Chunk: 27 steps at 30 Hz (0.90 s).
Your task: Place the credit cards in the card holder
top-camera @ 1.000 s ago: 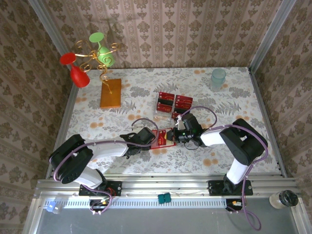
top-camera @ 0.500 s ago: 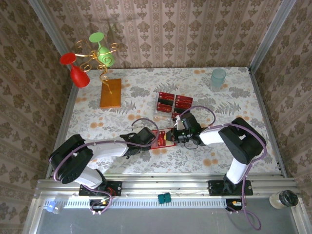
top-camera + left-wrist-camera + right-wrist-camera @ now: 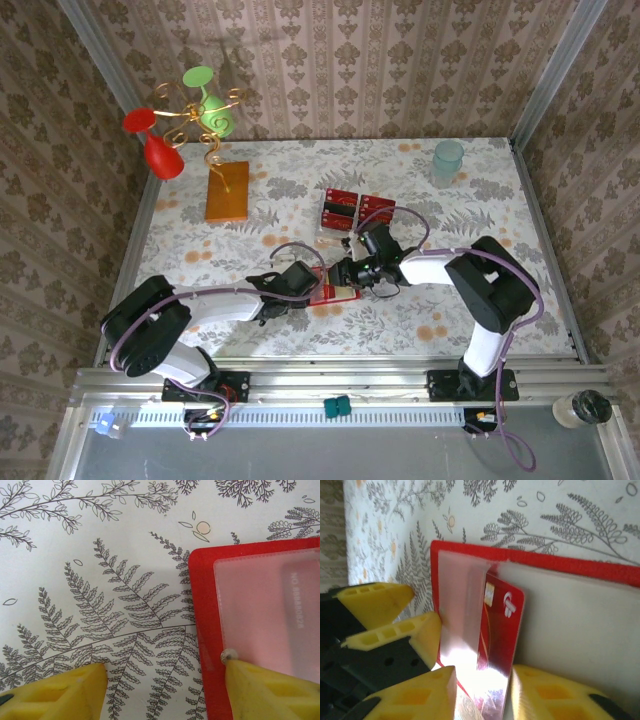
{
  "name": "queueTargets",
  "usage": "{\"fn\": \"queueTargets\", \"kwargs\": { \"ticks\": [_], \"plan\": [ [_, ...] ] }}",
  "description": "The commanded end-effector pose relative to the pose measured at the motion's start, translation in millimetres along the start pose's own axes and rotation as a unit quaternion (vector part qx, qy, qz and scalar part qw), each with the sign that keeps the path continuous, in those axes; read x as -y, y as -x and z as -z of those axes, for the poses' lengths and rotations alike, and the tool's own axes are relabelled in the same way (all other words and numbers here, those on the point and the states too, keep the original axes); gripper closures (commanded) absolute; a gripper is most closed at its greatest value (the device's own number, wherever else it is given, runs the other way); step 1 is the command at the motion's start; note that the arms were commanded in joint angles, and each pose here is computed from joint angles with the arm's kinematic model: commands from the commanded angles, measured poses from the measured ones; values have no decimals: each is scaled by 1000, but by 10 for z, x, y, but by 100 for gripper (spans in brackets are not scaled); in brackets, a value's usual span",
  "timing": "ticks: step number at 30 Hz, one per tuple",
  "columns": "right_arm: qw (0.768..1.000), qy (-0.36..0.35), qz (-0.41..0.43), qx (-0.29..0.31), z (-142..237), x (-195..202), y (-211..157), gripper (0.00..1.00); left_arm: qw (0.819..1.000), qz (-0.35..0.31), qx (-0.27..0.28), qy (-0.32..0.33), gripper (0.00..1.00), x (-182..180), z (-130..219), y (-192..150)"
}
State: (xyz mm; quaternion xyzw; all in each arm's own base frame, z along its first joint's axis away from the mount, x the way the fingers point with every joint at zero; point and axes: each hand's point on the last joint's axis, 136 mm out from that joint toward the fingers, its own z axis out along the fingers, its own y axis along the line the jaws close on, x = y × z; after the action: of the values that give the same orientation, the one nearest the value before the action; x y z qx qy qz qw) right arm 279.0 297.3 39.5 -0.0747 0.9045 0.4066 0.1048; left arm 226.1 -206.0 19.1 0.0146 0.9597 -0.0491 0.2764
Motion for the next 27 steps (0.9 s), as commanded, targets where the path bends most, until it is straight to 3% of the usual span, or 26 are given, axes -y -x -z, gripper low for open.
{"fn": "queueTargets", "kwargs": {
  "ticks": [1,2,5,7,27],
  "plan": [
    [998,-52,12,-18,230,111,-61,63,999,-14,-17,28,35,-118,-31,-113],
    [998,-61,13,-16,266,127,-42,64,999,-15,-17,27,35,-119,-32,-113],
    [997,-76,20,-21,276,136,-9,92,999,-15,-16,26,35,-113,-27,-104],
    [997,-73,22,-25,227,112,4,97,999,-15,-15,27,35,-122,-25,-104],
    [991,-114,31,-68,-345,64,-146,100,1000,-17,-9,21,35,-104,-15,-84]
  ]
}}
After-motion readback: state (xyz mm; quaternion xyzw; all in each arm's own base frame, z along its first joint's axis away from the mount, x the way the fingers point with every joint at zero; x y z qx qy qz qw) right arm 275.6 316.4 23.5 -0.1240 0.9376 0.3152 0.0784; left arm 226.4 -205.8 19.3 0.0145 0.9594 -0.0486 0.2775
